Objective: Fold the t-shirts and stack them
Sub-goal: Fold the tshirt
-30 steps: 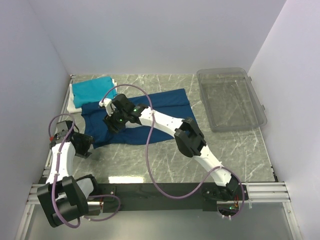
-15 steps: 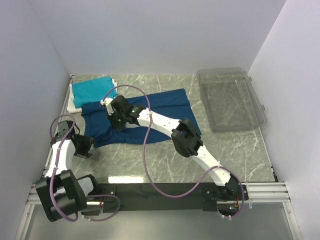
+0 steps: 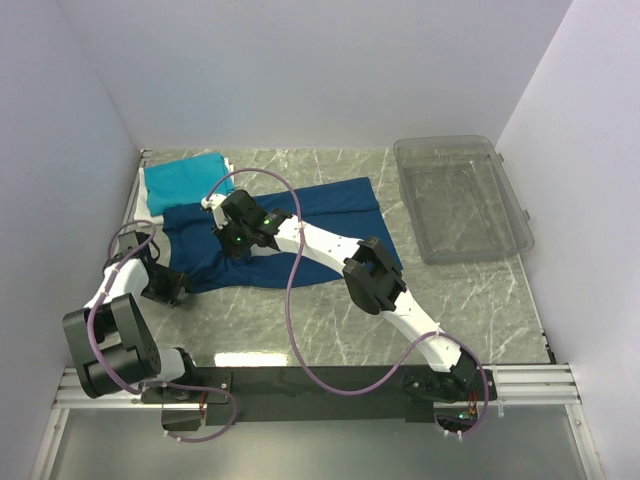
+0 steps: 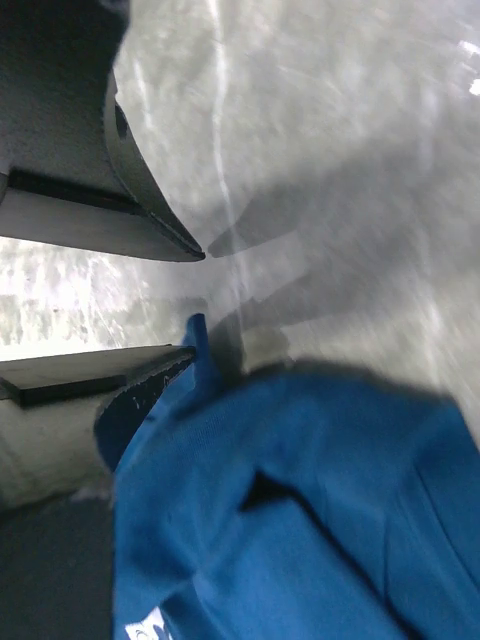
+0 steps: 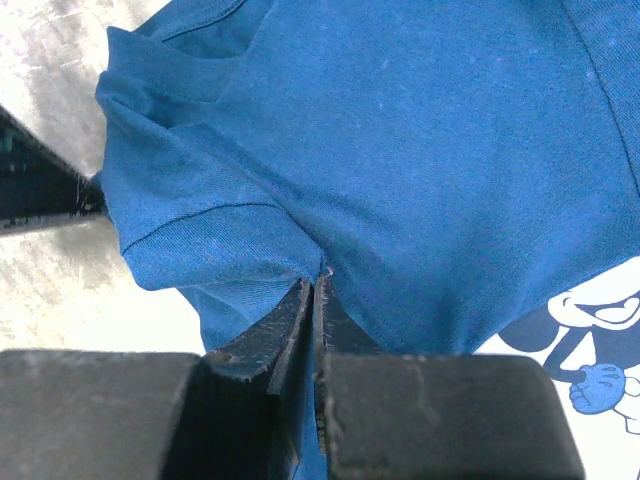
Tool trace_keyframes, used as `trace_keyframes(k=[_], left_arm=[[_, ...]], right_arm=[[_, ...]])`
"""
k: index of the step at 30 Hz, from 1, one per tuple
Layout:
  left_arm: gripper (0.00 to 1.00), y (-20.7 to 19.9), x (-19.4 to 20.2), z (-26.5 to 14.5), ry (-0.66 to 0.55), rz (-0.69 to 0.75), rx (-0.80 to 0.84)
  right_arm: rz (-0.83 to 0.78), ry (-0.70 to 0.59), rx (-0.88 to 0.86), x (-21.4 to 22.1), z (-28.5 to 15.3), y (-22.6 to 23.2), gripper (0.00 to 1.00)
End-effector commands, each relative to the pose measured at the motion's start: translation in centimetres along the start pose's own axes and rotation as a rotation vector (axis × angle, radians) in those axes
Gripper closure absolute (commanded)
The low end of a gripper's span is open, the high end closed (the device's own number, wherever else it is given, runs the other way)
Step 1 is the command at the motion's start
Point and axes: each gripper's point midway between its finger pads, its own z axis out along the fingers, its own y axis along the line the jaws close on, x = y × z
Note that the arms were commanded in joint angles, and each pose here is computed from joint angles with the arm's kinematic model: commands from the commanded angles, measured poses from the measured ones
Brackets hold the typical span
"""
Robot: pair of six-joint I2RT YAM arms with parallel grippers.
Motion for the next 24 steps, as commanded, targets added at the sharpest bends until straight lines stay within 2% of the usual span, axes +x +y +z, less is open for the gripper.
trace_keyframes(k=[1,9,13,19,24], left_arm=[[0.56,-1.9,-1.5,-0.2,-0.035,0.078,0.069],[0.58,-2.0,-1.5,0.5,-0.020,0.134,0.079],[0.64,-2.3,-1.9,0.6,-0.030,0.150,0.085],[0.81,-2.5,-2.0,1.0,-0.033,0.162,0.091],[0.99,-2.7,-1.9,1.1,-0.030,0.176,0.111]], right_arm=[[0.004,-0.047,0.014,-1.6,0.0,-0.6,0.92],[0.006,-0.038,0.011,-1.2,0.1,-0.6,0.92],[0.006,-0.036,0.011,-1.1,0.2,-0.6,0.92],[0.007,-0.027,0.009,-0.7,0.2,-0.6,0.93],[0.004,-0.021,0.011,-0.5,0.2,-0.7,0.94]])
